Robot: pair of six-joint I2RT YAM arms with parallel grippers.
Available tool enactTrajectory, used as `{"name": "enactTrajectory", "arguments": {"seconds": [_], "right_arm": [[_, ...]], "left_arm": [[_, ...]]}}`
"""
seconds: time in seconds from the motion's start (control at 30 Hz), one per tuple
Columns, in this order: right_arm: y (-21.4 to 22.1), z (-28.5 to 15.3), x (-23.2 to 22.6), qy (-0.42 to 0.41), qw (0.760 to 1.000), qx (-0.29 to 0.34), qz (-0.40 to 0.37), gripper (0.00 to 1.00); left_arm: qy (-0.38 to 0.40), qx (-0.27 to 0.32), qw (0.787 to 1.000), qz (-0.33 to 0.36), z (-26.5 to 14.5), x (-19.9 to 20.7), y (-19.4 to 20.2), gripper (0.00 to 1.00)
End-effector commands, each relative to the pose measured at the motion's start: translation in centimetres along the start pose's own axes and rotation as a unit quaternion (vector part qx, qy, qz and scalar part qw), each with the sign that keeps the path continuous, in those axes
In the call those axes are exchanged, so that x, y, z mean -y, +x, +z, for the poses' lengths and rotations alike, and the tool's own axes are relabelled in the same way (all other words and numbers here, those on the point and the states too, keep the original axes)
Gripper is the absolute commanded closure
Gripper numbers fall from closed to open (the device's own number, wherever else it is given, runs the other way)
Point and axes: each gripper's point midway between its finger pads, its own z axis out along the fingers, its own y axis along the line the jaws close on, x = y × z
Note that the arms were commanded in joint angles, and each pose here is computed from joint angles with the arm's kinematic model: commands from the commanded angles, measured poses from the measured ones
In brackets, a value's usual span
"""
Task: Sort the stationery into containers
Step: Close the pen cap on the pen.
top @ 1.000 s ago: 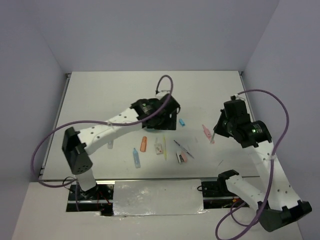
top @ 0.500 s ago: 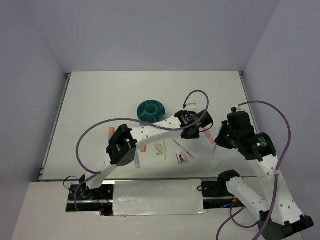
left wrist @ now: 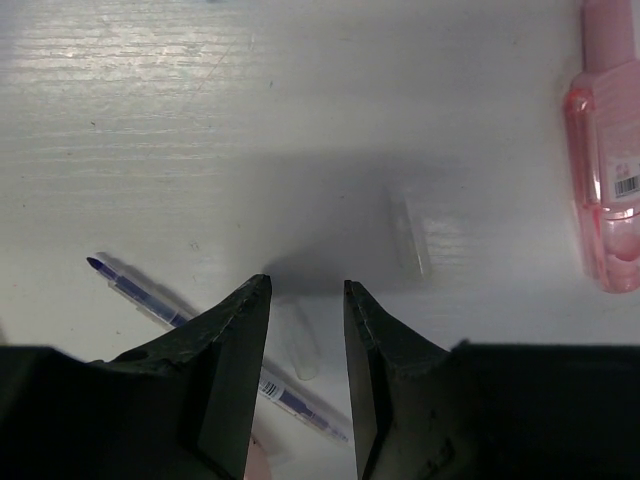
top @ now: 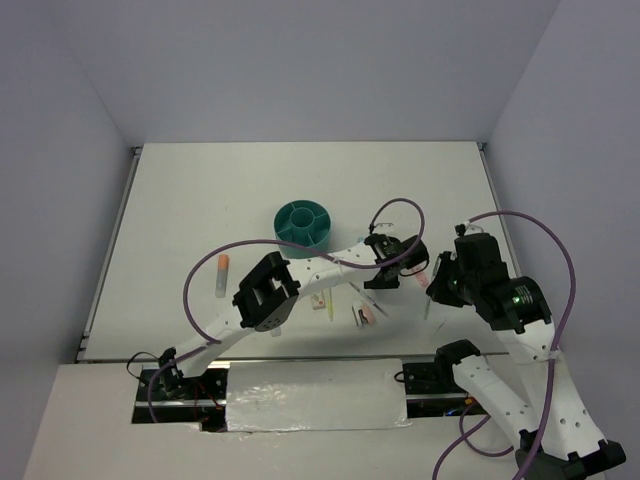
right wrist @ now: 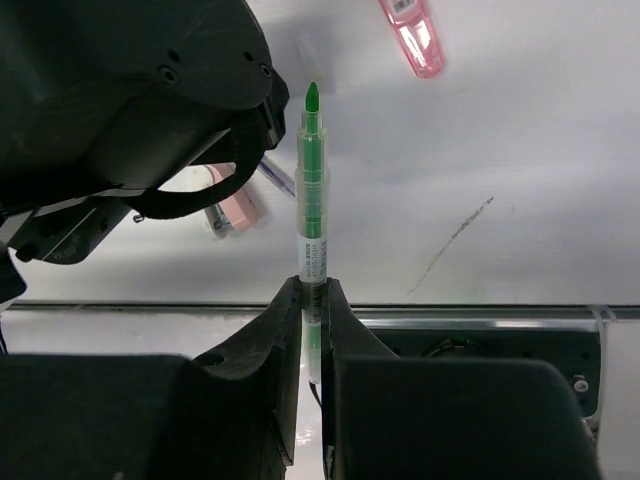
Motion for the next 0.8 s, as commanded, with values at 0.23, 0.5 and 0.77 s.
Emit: {"name": "enactTrajectory", "arguments": {"seconds": [0.23, 0.5, 0.77], "right_arm": [[-0.8, 0.6, -0.9, -0.022, 1.0, 0.011, -0.017, 1.0], [-0.9, 1.0, -0.9, -0.022, 1.0, 0.01, -0.017, 1.0], [-0.9, 1.2, -0.9, -0.021, 1.0, 0.008, -0.017, 1.0]], "left_arm": [[-0.005, 0.01, 1.0, -0.023, -0.7, -0.2, -0.4, 0.52], [-0.014, -0.001, 1.0, -0.027, -0.9, -0.8, 0.6, 0.51], [-0.014, -0.015, 1.0, -0.022, -0.2, -0.8, 1.7, 0.52]]}}
